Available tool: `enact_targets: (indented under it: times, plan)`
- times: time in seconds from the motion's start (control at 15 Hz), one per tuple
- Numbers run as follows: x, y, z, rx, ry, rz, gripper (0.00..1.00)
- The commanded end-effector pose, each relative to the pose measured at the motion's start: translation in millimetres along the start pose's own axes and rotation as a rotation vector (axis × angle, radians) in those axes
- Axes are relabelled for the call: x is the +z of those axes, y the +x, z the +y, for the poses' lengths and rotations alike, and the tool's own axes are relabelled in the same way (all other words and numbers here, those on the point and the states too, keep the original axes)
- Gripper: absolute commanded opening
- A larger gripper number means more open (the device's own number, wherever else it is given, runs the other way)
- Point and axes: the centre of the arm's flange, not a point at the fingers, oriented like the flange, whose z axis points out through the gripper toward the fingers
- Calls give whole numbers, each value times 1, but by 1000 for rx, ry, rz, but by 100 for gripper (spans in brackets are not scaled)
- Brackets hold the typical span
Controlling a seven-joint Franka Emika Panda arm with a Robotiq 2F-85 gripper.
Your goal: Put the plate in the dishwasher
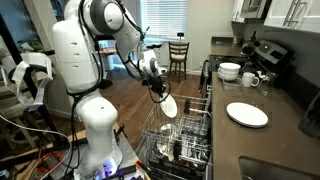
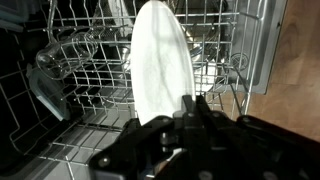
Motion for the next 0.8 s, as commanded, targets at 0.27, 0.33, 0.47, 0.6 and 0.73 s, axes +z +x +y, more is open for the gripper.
enact_targets:
  times: [0.27, 0.33, 0.47, 0.6, 0.73]
  plan:
    - [-6, 0, 24, 27, 89, -8, 1]
    - [-7, 0, 26, 28, 97, -9, 1]
    - [-14, -2, 31, 18, 135, -4, 1]
    - [-19, -4, 33, 6, 188, 6, 1]
    - [-18, -4, 31, -6, 249, 12, 1]
